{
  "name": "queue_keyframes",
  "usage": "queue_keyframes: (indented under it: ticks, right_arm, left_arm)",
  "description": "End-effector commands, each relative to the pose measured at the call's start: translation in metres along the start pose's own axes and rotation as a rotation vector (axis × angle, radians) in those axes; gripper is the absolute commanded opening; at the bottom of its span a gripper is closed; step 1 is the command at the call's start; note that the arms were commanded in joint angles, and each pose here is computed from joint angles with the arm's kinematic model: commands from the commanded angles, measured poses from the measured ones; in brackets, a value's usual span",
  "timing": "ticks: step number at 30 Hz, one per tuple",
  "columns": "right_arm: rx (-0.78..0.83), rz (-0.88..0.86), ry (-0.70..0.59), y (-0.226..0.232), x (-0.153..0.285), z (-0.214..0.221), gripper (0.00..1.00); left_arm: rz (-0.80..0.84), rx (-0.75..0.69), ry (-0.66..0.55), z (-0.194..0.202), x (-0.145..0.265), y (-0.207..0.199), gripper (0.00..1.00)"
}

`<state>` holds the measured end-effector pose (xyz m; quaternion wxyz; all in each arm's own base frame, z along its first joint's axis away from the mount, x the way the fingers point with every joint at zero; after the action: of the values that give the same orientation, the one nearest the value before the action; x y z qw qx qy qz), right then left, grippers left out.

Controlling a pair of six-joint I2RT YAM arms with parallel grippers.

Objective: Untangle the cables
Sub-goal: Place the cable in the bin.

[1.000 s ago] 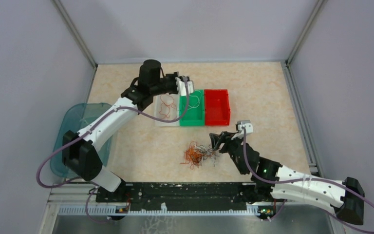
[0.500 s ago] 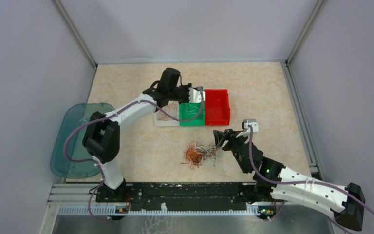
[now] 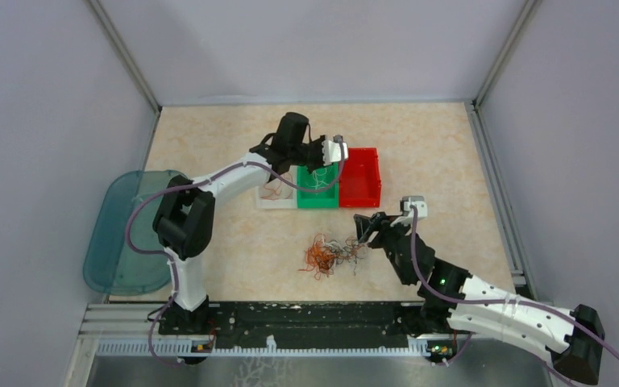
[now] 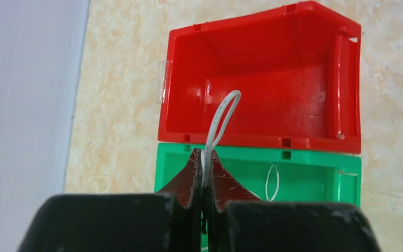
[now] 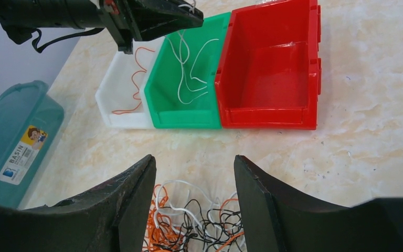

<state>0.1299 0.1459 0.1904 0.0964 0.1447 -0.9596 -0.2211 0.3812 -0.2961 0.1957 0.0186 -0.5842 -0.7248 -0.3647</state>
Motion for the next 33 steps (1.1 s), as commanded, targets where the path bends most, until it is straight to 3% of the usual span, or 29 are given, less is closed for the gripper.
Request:
queue_keyframes:
  ticks: [1, 8, 16, 18, 21, 23, 27, 33]
  right_arm:
    - [-0.002, 0.001, -0.017, 0.003, -0.002, -0.009, 0.57]
    - [-0.001, 0.011, -0.015, 0.003, -0.004, -0.01, 0.57]
    - [-0.003, 0.02, -0.015, 0.003, -0.006, -0.013, 0.57]
    - [-0.006, 0.019, -0.011, 0.004, -0.006, -0.012, 0.57]
    - [-0.013, 0.02, -0.006, 0.005, -0.007, -0.012, 0.57]
    - [-0.015, 0.021, -0.004, 0.005, -0.007, -0.012, 0.57]
    - [-0.015, 0.027, -0.003, 0.005, -0.005, -0.015, 0.57]
    - [-0.027, 0.023, -0.016, 0.006, -0.004, -0.019, 0.57]
  left_arm:
    - [0.026, 0.152, -0.06, -0.008, -0.01, -0.001, 0.0]
    - [0.037, 0.192, 0.028, 0.027, -0.01, -0.018, 0.0]
    - [-0.077, 0.117, 0.161, 0.055, -0.003, -0.01, 0.02]
    - [-0.095, 0.096, 0.154, 0.055, -0.001, -0.011, 0.16]
    - [-0.099, 0.07, 0.155, 0.053, 0.001, -0.009, 0.28]
    - [-0.087, 0.06, 0.141, 0.05, 0.002, -0.008, 0.47]
    - [-0.025, 0.052, 0.098, 0.033, 0.01, -0.005, 0.67]
    - [0.092, 0.063, 0.07, 0.006, 0.03, 0.01, 0.73]
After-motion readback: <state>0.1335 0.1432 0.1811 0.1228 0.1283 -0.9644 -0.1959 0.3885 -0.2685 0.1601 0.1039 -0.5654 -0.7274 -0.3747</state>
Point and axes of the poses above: each gripper's point midway between its finger pads, its own x axis back along the fingers, its own y axis along the line the jaws close on, z = x × y, the point moved 9 cm from there along x, back along the fingers, and after that the axes turned 1 degree about -x, right-handed, at the moved point
